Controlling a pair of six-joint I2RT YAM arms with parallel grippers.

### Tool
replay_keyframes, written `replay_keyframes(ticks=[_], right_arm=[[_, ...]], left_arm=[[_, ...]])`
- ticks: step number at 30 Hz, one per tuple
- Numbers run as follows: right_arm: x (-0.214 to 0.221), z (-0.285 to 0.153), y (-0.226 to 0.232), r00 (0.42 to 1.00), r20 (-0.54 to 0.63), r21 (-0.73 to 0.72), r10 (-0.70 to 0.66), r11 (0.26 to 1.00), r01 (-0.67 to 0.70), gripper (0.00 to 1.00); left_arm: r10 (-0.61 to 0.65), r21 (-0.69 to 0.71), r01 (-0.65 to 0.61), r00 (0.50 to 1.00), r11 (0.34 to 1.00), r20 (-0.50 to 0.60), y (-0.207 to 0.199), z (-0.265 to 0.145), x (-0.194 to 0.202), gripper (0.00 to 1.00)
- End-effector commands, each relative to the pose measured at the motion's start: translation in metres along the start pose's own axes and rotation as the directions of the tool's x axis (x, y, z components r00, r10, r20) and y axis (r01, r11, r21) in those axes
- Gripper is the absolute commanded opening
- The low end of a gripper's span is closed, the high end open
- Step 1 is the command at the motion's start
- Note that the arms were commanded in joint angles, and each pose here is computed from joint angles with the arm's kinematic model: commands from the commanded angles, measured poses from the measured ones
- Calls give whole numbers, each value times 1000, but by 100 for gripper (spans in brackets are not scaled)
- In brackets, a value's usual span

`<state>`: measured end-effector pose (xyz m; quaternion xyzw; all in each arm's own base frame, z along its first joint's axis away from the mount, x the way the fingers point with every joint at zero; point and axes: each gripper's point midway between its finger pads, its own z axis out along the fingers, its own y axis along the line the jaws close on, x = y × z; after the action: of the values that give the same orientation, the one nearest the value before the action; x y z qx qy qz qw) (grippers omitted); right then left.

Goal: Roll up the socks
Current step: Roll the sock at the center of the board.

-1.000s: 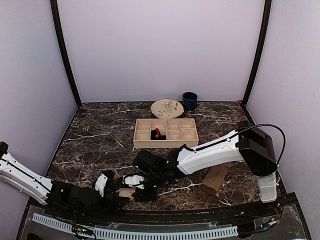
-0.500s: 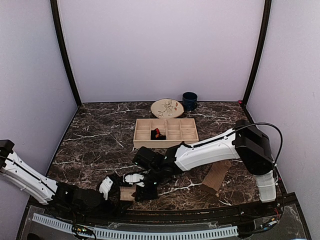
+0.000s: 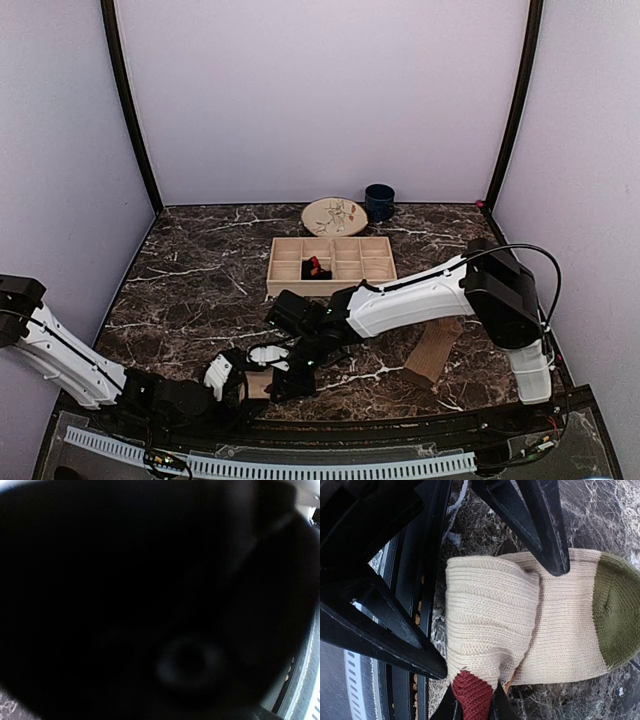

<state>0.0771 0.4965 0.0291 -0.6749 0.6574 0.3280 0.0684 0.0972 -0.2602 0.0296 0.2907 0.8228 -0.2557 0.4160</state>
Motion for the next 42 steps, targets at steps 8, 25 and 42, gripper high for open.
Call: replay_keyframes(ticks=[8, 25, 42], right_arm=[[30, 12, 2, 995, -83, -35, 58, 998, -61, 10], [29, 10, -9, 995, -37, -6, 92, 996, -92, 18], [33, 5, -32, 992, 50, 122, 112, 986, -117, 39]], left_arm=[[3, 7, -3, 1000, 1000, -30, -6, 9, 10, 48], [-98, -45, 98, 995, 994, -9, 9, 4, 22, 25], [-188, -53, 187, 982, 981, -14, 9, 1, 27, 21]])
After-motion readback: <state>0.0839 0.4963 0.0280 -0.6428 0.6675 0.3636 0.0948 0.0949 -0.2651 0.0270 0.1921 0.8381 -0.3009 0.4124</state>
